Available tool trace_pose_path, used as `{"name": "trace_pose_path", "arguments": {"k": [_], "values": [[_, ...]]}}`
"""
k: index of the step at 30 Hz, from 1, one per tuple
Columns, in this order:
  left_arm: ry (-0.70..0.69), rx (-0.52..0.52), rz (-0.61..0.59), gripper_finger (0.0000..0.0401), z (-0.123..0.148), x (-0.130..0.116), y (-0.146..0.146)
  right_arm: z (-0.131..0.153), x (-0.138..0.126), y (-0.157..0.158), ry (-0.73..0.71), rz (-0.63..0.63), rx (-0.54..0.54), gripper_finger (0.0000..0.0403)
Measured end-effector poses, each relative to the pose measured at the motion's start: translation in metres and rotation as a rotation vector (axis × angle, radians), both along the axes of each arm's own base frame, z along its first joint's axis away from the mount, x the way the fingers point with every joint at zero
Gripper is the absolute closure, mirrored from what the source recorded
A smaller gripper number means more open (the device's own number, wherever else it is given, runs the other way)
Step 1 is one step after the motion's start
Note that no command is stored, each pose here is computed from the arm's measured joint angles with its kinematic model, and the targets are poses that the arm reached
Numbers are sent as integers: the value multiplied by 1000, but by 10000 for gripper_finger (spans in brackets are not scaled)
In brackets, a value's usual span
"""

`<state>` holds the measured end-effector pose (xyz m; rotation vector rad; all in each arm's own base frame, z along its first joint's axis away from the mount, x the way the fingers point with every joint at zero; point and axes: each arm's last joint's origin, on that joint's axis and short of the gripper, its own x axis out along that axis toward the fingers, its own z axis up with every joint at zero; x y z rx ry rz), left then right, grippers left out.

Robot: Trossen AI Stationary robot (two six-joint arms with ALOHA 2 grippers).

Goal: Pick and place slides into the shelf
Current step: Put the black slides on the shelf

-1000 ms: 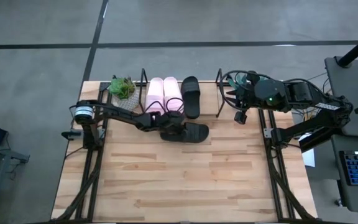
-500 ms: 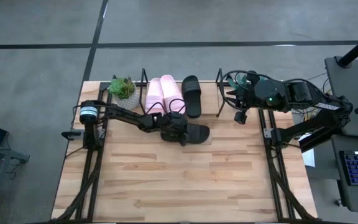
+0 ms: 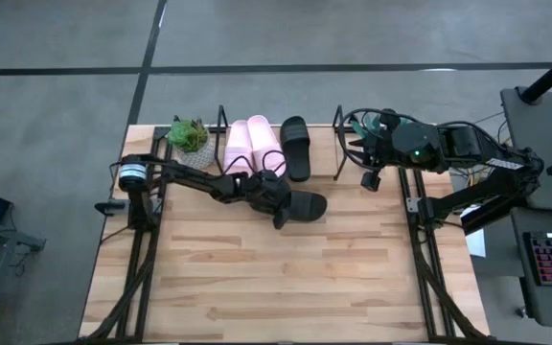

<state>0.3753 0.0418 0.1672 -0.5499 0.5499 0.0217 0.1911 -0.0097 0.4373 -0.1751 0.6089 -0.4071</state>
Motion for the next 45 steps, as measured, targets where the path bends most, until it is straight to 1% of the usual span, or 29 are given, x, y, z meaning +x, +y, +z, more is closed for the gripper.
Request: {"name": "trace_pose_path", "arguments": {"k": [2,6,10,14,19,22,26,27,29,31,34,37,41,45], "values": [[-38,10,-4,400,12,-2,-1,0,0,0,-1,-1,1,330],[-119,69,-35,400,39,-9,-3,0,0,0,-4,-4,5,330],[-236,155,-44,400,76,-23,-6,1,-2,0,-11,-8,10,330],[-319,261,11,401,105,-42,-7,7,-5,0,-68,-9,13,330],[-388,335,65,401,127,-62,-9,11,-10,0,-105,-5,8,330],[-403,346,70,401,132,-67,-10,12,-10,0,-107,-5,8,330],[-416,368,65,401,134,-68,-11,11,-7,0,-111,-4,9,330],[-428,389,62,401,135,-68,-11,11,-7,0,-112,-3,14,330],[-454,461,52,401,139,-67,-11,11,-2,1,-131,4,38,330],[-491,523,65,401,144,-67,-10,12,1,2,-152,43,61,330],[-555,627,67,401,150,-66,-10,14,6,3,-172,105,58,330],[-589,720,78,401,154,-67,-10,13,10,4,-166,116,50,330],[-628,772,104,401,159,-67,-9,11,14,3,-147,118,31,322],[-656,808,111,401,162,-68,-9,8,20,2,-130,75,2,292]]}}
